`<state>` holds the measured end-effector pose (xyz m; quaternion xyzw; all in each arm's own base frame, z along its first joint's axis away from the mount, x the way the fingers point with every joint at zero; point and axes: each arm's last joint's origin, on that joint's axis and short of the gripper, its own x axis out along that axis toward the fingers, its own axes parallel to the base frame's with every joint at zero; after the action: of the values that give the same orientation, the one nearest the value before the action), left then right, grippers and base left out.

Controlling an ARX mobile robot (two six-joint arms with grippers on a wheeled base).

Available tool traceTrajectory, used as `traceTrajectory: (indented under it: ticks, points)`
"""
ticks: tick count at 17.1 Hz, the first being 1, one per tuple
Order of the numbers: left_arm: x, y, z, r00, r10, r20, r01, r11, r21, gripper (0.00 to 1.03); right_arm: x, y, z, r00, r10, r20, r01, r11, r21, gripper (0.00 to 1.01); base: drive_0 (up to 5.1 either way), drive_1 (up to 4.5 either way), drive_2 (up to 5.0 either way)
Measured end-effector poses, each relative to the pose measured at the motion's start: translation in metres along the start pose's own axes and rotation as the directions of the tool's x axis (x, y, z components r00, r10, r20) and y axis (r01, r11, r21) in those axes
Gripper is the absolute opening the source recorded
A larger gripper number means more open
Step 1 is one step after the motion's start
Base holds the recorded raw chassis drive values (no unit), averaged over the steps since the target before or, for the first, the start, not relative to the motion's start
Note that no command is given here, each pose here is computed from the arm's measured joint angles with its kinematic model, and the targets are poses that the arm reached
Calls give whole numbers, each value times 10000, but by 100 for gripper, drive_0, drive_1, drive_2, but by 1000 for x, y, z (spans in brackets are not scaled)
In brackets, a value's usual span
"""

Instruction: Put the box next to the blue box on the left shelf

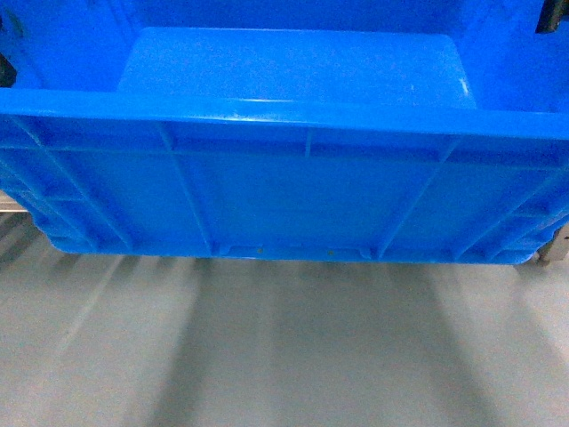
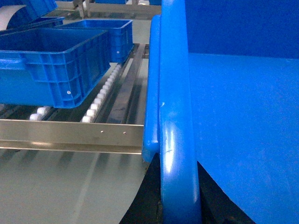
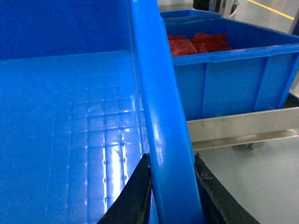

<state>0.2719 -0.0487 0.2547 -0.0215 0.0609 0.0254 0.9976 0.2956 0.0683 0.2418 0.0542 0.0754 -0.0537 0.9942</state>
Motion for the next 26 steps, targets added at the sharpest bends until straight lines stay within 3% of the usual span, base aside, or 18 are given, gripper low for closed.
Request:
traceTrajectory:
  ticks: [21, 26]
  points:
    - [0, 0, 0, 10000, 2, 26, -2, 10000, -10, 8, 0, 0, 1, 10000, 17, 56, -17, 10000, 17, 17, 10, 422, -402]
    - [1, 0, -1, 10000, 1, -15, -1, 10000, -4, 8, 0, 0, 0, 10000, 12, 27, -12, 10000, 6, 17, 0, 0, 0]
